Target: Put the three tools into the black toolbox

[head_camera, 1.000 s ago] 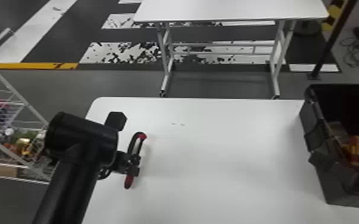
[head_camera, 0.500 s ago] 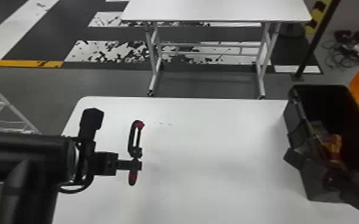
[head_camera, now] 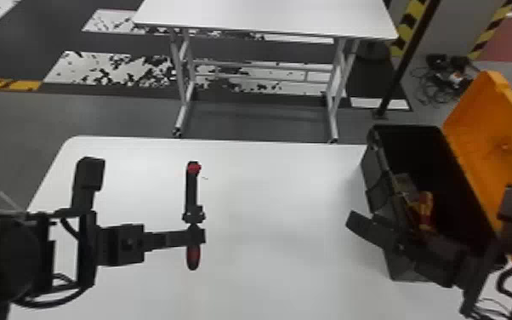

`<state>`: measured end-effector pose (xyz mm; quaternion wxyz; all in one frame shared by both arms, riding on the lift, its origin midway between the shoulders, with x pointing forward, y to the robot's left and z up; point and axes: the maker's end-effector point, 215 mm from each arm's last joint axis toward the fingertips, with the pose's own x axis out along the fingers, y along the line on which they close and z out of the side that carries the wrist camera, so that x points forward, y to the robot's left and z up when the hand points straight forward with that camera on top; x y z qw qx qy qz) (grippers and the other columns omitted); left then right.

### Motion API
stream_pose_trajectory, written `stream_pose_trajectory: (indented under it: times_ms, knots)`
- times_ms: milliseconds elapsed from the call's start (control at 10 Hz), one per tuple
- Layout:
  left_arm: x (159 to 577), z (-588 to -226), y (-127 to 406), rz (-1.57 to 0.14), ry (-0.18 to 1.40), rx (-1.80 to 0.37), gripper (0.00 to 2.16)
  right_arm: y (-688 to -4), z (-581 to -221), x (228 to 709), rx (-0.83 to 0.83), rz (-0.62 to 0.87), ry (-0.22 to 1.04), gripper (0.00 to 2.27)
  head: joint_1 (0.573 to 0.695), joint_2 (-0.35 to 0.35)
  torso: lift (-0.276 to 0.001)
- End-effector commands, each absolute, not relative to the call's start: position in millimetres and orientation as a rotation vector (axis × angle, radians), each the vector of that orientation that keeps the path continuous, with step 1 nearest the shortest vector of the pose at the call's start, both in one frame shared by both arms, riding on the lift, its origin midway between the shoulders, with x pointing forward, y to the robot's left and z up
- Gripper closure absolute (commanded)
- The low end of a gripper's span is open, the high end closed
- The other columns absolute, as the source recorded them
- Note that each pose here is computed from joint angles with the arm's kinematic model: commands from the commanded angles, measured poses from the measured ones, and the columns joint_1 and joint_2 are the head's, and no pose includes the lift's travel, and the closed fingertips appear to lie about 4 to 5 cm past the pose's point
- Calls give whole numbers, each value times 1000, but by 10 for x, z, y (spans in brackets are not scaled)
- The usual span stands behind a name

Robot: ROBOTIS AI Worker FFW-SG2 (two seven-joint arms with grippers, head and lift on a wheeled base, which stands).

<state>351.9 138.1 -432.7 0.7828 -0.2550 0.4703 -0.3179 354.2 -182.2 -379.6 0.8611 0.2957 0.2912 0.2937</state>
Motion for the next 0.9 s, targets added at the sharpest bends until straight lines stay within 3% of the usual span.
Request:
stream_pose_trajectory:
  times_ms: [0, 300, 800]
  knots:
    - [3479, -4118, 1205, -766, 968, -650, 2142, -1787, -3848, 3544, 610, 615, 625, 103, 695, -66, -51]
    - [3377, -3753, 851, -928, 891, -830, 2142, -1767, -3860, 3541, 606, 619, 632, 103, 695, -118, -51]
    - [2857, -3850, 528, -1035, 959, -975, 2142, -1760, -3775, 3580, 618, 654, 683, 103, 695, -200, -51]
